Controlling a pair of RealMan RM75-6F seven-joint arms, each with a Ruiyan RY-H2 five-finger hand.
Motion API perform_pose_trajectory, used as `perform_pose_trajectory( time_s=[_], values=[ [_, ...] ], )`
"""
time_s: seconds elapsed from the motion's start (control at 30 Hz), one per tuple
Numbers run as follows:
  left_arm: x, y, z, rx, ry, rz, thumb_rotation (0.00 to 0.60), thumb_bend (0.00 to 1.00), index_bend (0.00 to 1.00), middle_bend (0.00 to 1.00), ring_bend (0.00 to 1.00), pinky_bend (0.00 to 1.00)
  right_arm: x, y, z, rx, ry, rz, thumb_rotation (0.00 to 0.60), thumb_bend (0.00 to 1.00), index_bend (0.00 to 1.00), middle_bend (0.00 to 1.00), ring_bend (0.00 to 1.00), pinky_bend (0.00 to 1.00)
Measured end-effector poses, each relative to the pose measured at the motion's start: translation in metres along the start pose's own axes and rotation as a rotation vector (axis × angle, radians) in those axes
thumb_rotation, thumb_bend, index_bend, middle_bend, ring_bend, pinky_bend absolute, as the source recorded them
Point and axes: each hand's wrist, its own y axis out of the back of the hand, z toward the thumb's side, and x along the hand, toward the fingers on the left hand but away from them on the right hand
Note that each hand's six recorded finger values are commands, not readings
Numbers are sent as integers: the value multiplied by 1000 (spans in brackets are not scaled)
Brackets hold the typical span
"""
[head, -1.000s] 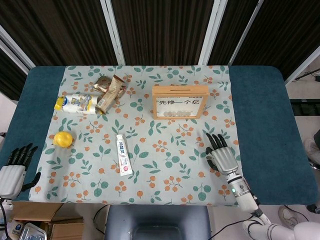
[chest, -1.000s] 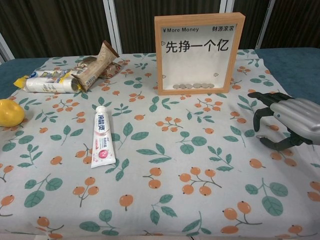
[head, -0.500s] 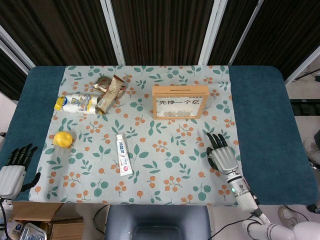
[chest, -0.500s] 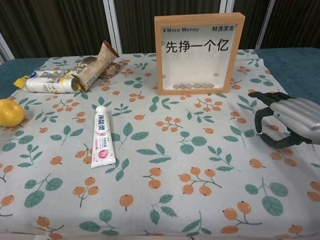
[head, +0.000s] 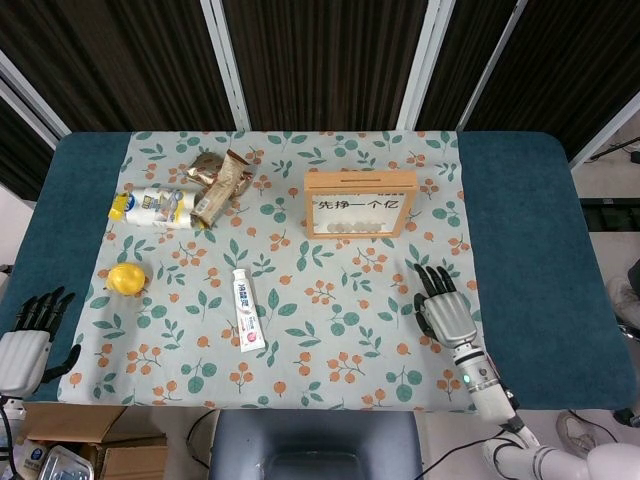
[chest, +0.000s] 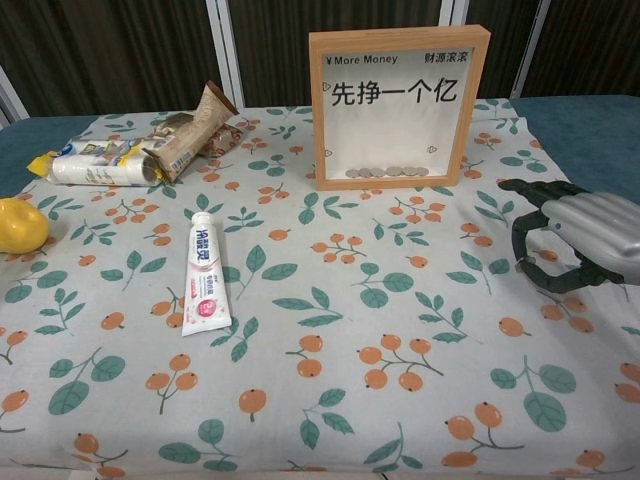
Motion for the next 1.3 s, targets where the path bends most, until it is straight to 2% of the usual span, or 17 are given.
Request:
perform_pose_trajectory(
  time_s=[0.2, 0.4, 0.5, 0.63, 0.73, 0.83, 1.0, 1.17, 1.3],
  values=[
    [1, 2, 2, -3, -5, 7, 600, 377, 0, 0, 0, 0, -3, 25, -3, -21, -4, -79, 600, 605, 700, 77, 0, 0],
    [0, 4, 4, -3, -11, 13, 600, 376, 0, 0, 0, 0, -15, 76, -1, -45, 13, -200, 600, 605, 707, 77, 0, 0],
    [0, 6, 5, -3, -16, 17, 600, 376, 0, 0, 0, 0, -29, 114, 4, -53, 27, -276, 600, 605, 707, 80, 0, 0],
    [1, 9, 7, -5, -20, 22, 600, 377, 0, 0, 0, 0, -59, 175, 15, -44, 30, -380, 600, 604, 713, 89, 0, 0],
    [1, 10, 8, -10, -21, 25, 600, 377, 0, 0, 0, 0, -83, 214, 22, -24, 9, -425, 600, 612, 718, 92, 0, 0],
    [1, 10, 7, -12, -19, 23, 600, 376, 0, 0, 0, 0, -106, 241, 31, 0, -14, -433, 600, 615, 719, 92, 0, 0],
    [0, 10, 3, -12, -10, 19, 600, 376, 0, 0, 0, 0, -144, 265, 50, 39, -37, -394, 600, 614, 723, 105, 0, 0],
    [-1, 11, 1, -14, -6, 13, 600, 378, 0, 0, 0, 0, -176, 273, 68, 129, -47, -340, 600, 615, 726, 111, 0, 0],
    [-1, 10, 0, -18, -3, 12, 600, 376, 0, 0, 0, 0, -187, 267, 76, 160, -52, -295, 600, 615, 726, 110, 0, 0]
  ],
)
